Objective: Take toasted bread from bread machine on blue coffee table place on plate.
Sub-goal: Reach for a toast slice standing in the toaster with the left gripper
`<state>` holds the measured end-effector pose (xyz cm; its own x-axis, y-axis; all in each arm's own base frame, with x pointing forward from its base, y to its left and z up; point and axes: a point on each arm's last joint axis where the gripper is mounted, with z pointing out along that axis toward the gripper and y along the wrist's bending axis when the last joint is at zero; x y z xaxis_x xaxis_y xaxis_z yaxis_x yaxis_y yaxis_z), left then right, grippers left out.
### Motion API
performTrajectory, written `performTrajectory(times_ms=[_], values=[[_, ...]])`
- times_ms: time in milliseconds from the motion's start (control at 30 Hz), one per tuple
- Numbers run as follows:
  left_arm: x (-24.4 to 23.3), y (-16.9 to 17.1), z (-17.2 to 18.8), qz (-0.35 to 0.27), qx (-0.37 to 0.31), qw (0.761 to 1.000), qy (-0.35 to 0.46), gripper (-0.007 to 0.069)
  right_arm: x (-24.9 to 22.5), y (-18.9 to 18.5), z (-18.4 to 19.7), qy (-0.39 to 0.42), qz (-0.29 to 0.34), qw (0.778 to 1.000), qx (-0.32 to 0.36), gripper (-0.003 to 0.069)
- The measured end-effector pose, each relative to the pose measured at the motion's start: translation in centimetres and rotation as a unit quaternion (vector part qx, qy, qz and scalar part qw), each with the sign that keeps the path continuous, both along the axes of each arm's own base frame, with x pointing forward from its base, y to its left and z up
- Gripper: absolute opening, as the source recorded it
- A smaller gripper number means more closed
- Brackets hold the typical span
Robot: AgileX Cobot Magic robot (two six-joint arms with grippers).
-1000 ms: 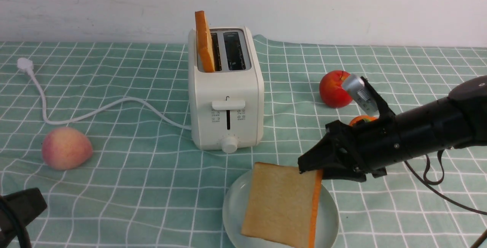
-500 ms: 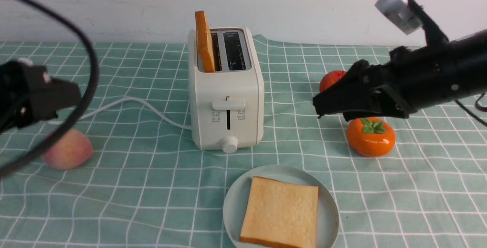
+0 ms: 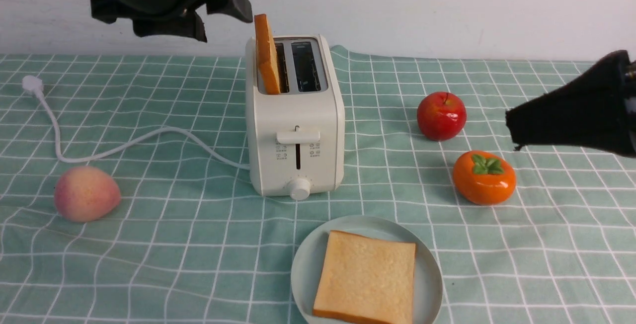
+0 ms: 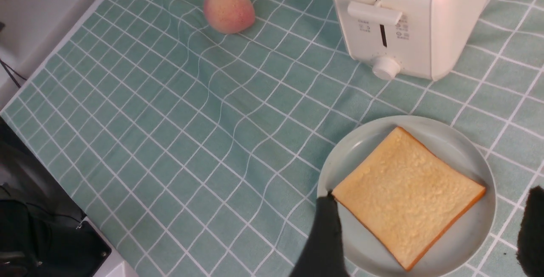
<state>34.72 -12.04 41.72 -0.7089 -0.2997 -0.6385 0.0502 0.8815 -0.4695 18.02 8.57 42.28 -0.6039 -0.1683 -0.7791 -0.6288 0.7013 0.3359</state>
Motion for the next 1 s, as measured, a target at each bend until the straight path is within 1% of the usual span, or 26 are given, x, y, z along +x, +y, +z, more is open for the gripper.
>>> performTrajectory(times_ms=[33,67,133,167,233,300,333,467,533,567,633,667,700,767,800,867,933,1000], values=[[1.8,-0.4,-0.8,0.014,-0.001,1.000,0.010,0.0479,-0.5,-0.1,-0.1,0.000,0.000,1.000,-0.001,0.0558],[2.0,-0.4,-0.6,0.016,-0.003,1.000,0.007,0.0479,-0.5,-0.1,-0.2,0.001,0.001,1.000,-0.002,0.0558],[5.2,-1.4,-2.3,0.028,-0.012,0.999,0.023,0.0479,-1.1,-0.2,-0.7,0.003,-0.002,1.000,-0.003,0.0558],[5.4,-1.5,-2.3,0.028,-0.013,0.999,0.020,0.0479,-1.1,-0.2,-0.8,0.004,-0.002,1.000,-0.004,0.0558],[7.6,-2.2,-4.3,0.031,-0.015,0.999,0.031,0.0479,-1.1,-0.3,-1.6,0.012,-0.006,1.000,-0.009,0.0558],[8.9,-2.6,-5.8,0.032,-0.013,0.999,0.037,0.0479,-1.1,-0.3,-1.9,0.019,-0.005,1.000,-0.011,0.0558],[9.8,-2.8,-7.2,0.030,-0.006,0.999,0.044,0.0479,-1.1,-0.3,-2.1,0.021,-0.005,1.000,-0.012,0.0558],[11.3,-3.0,-9.9,0.028,0.008,0.998,0.057,0.0472,-1.1,-0.3,-2.1,0.021,-0.005,1.000,-0.012,0.0558],[11.5,-2.9,-10.2,0.027,0.012,0.998,0.054,0.0456,-1.1,-0.3,-2.1,0.022,-0.005,1.000,-0.012,0.0558],[11.6,-2.8,-10.3,0.025,0.015,0.998,0.052,0.0437,-1.1,-0.3,-2.1,0.022,-0.005,1.000,-0.012,0.0558],[11.5,-2.8,-10.0,0.011,0.027,0.999,0.044,0.0329,-1.1,-0.3,-2.1,0.022,-0.005,1.000,-0.012,0.0558],[11.5,-2.8,-10.0,0.008,0.029,0.999,0.044,0.0319,-1.1,-0.3,-2.1,0.022,-0.005,1.000,-0.012,0.0558],[11.4,-2.7,-9.9,0.004,0.032,0.999,0.044,0.0263,-1.1,-0.3,-2.1,0.022,-0.005,1.000,-0.012,0.0558],[10.8,-2.6,-9.0,-0.012,0.032,0.998,0.045,0.0102,-1.1,-0.3,-2.1,0.022,-0.005,1.000,-0.012,0.0558],[10.6,-2.5,-8.5,-0.016,0.034,0.998,0.042,0.0081,-1.1,-0.3,-2.1,0.021,-0.005,1.000,-0.012,0.0558],[10.1,-2.2,-7.6,-0.023,0.040,0.998,0.035,0.0074,-1.1,-0.3,-2.1,0.021,-0.005,1.000,-0.012,0.0558],[8.3,-1.2,-4.3,-0.035,0.050,0.998,0.004,0.0081,-1.0,-0.3,-2.1,0.021,-0.006,1.000,-0.012,0.0558],[6.8,-0.5,-2.1,-0.043,0.058,0.997,-0.010,0.0081,-1.0,-0.3,-2.1,0.021,-0.006,1.000,-0.013,0.0558]])
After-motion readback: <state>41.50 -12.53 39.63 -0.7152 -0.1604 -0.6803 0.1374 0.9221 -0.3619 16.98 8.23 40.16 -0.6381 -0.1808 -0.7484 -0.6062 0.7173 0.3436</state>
